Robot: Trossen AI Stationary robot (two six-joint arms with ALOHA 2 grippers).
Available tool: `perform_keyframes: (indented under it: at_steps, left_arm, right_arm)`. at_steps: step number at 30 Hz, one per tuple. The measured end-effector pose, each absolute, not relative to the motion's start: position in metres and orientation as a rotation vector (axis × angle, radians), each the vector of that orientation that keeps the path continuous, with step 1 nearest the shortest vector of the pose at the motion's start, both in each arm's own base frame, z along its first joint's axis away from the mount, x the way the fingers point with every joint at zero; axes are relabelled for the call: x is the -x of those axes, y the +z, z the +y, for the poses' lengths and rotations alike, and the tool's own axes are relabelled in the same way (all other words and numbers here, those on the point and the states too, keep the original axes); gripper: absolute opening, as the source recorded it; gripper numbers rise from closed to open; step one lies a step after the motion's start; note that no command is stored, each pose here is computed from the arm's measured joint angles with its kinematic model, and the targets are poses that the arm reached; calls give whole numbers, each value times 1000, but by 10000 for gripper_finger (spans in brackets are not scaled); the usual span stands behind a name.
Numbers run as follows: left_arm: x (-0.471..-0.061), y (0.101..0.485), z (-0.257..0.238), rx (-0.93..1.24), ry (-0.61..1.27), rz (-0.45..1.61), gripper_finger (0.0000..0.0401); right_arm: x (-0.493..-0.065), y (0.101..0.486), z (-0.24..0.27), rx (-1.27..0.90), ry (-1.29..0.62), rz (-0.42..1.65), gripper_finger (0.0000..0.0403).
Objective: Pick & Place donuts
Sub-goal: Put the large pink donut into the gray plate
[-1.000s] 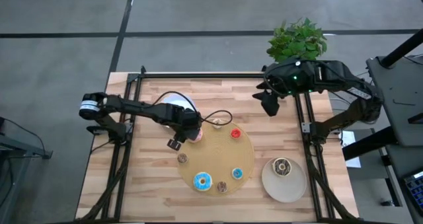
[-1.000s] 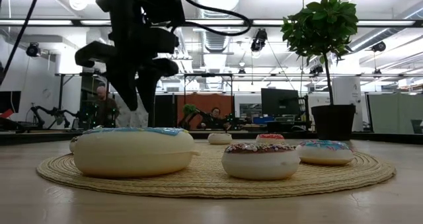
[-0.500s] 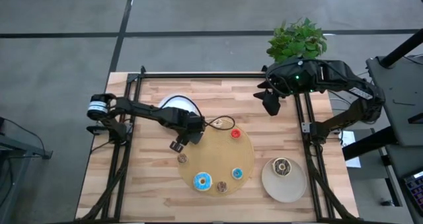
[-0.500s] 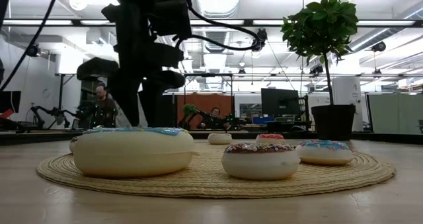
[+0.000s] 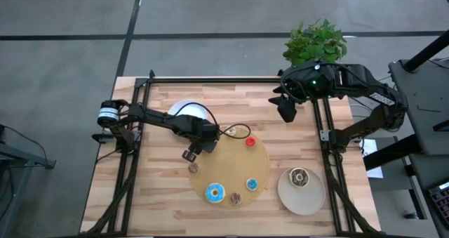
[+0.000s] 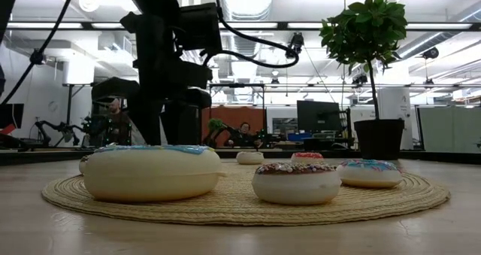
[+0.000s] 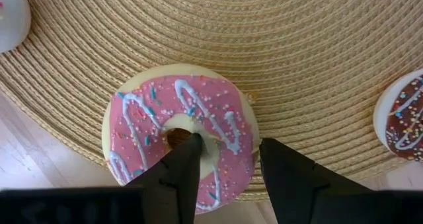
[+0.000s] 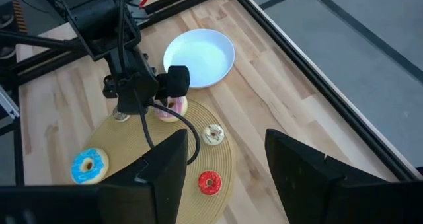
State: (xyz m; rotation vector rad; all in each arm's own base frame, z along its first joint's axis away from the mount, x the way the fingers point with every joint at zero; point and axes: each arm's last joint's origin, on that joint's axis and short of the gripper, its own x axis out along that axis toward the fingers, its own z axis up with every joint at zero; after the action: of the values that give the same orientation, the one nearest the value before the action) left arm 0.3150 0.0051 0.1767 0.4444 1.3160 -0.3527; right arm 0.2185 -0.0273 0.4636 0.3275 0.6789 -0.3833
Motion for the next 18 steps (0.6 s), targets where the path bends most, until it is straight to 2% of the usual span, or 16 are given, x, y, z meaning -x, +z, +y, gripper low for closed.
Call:
perform_keyframes:
  at_steps: [18]
  left_arm:
    - [-319,184,5,-425,-327,1291,128]
  right_arm:
    - [-218,463,-27,-327,-383,683,194]
